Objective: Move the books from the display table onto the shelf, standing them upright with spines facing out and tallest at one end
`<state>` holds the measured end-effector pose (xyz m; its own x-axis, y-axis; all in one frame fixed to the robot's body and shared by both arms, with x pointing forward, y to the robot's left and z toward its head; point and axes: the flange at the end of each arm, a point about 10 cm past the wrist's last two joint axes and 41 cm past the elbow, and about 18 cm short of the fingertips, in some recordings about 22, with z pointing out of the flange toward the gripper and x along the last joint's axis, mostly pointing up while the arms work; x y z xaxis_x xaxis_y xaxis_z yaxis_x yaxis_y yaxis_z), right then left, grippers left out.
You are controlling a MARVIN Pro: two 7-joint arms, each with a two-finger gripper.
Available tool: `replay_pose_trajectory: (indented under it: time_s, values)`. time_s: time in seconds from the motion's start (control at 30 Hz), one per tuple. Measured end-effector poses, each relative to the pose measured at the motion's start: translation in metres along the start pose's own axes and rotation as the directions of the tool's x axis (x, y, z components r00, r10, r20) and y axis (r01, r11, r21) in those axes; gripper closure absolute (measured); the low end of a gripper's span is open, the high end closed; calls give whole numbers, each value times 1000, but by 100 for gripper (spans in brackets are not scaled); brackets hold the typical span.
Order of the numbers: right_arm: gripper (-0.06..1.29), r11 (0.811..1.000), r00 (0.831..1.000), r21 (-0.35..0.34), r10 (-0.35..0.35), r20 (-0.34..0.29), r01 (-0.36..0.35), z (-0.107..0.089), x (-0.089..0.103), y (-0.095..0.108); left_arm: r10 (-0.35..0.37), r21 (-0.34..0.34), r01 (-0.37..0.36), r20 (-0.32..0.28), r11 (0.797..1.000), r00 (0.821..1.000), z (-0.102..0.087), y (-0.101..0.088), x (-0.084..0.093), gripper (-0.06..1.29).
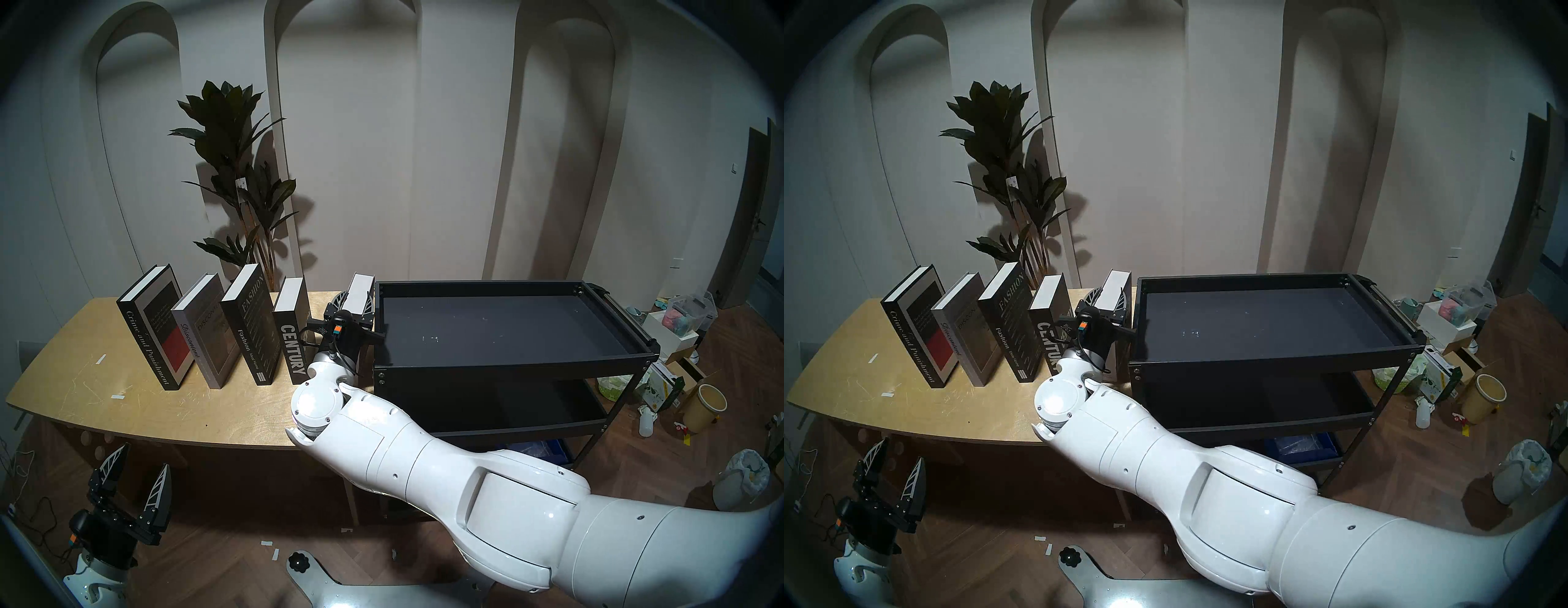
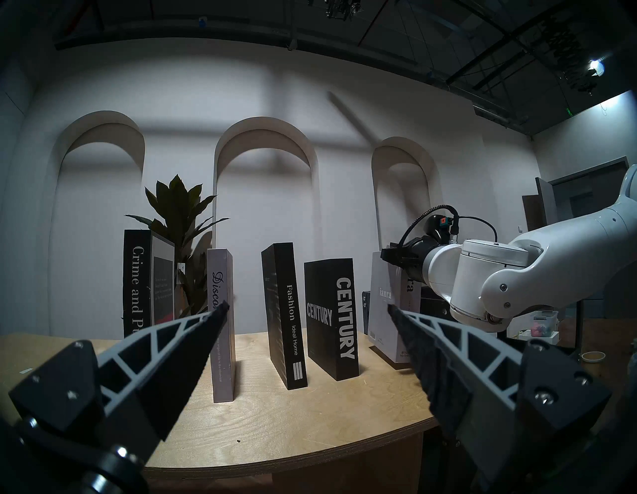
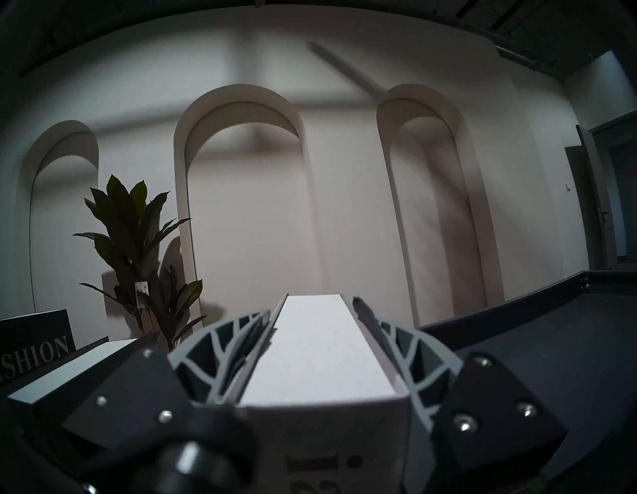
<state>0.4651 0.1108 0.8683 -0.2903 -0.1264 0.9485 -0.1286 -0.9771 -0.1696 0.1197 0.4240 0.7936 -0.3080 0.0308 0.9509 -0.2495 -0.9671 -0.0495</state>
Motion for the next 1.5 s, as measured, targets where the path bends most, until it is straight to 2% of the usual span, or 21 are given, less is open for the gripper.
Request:
replay_pose_trajectory:
  time_s: [0.1,0.23,0.4,0.57,0.8,1.0,1.17,1.5]
  values:
    - [61,1000,1000,5,21,-24,-21,6,9,1,0,0,0,0,1000,1000,0,0,0,-2]
    - [61,997,996,51,62,-60,-59,15,26,-3,0,0,0,0,1000,1000,0,0,0,-2]
    - [61,987,988,121,122,-96,-110,28,52,-10,0,0,0,0,1000,1000,0,0,0,-2]
    - [61,977,978,152,168,-127,-148,45,78,-8,0,0,0,1,1000,1000,0,0,0,-2]
    - [61,976,970,177,162,-181,-130,77,113,6,0,0,0,1,1000,1000,0,0,0,-2]
    - [61,980,966,181,123,-228,-82,106,139,27,0,1,0,1,1000,1000,0,0,0,-2]
    - [61,990,965,137,73,-250,-39,132,153,57,0,1,0,1,1000,1000,0,0,-1,-2]
    - [61,1000,974,-11,-26,-224,24,179,162,139,-1,2,1,2,1000,1000,-1,0,-1,-2]
